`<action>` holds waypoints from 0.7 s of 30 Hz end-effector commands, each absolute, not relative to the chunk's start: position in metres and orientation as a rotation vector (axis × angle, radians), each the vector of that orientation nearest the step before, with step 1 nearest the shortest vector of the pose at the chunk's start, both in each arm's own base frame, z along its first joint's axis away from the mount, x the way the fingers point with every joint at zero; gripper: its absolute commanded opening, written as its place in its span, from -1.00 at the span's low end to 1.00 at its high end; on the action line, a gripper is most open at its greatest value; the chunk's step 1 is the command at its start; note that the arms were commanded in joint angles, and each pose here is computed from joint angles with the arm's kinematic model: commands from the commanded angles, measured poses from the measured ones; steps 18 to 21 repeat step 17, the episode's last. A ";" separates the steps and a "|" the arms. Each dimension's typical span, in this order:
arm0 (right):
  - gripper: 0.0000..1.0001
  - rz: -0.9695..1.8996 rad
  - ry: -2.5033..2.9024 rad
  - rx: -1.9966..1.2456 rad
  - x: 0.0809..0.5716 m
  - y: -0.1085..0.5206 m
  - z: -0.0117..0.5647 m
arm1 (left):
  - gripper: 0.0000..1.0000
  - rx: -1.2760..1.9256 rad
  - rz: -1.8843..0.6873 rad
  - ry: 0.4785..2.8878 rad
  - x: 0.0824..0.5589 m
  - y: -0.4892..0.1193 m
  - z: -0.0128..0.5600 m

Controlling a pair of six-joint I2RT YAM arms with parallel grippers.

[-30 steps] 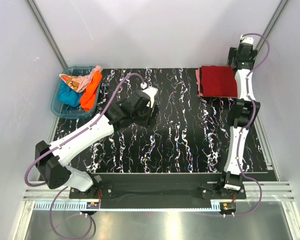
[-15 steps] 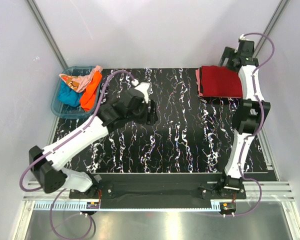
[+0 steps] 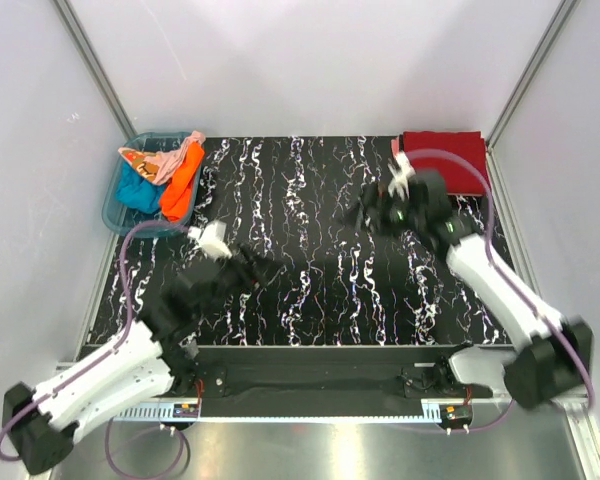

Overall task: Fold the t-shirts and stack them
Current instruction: Neatly place the folded tshirt to the corner

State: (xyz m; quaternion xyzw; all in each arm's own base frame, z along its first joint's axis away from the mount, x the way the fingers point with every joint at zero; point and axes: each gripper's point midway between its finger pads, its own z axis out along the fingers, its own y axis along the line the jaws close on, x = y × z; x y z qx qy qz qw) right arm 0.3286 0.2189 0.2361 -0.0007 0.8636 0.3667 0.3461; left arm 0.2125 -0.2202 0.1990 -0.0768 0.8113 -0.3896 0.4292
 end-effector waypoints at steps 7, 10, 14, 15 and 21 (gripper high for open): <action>1.00 0.911 2.253 0.467 0.198 0.146 0.156 | 0.53 -0.488 -1.215 1.775 0.183 -0.177 0.169; 1.00 0.915 2.302 0.581 0.166 0.136 0.121 | 0.53 -0.522 -1.241 1.817 0.172 -0.174 0.140; 0.99 1.026 2.195 0.691 0.142 0.130 0.111 | 0.54 -0.461 -1.304 1.881 0.154 -0.180 0.126; 1.00 1.028 2.208 0.707 0.138 0.129 0.102 | 0.53 -0.414 -1.337 1.866 0.152 -0.186 0.132; 0.99 1.098 2.238 0.648 0.123 0.136 0.100 | 0.53 -0.377 -1.401 1.860 0.148 -0.195 0.130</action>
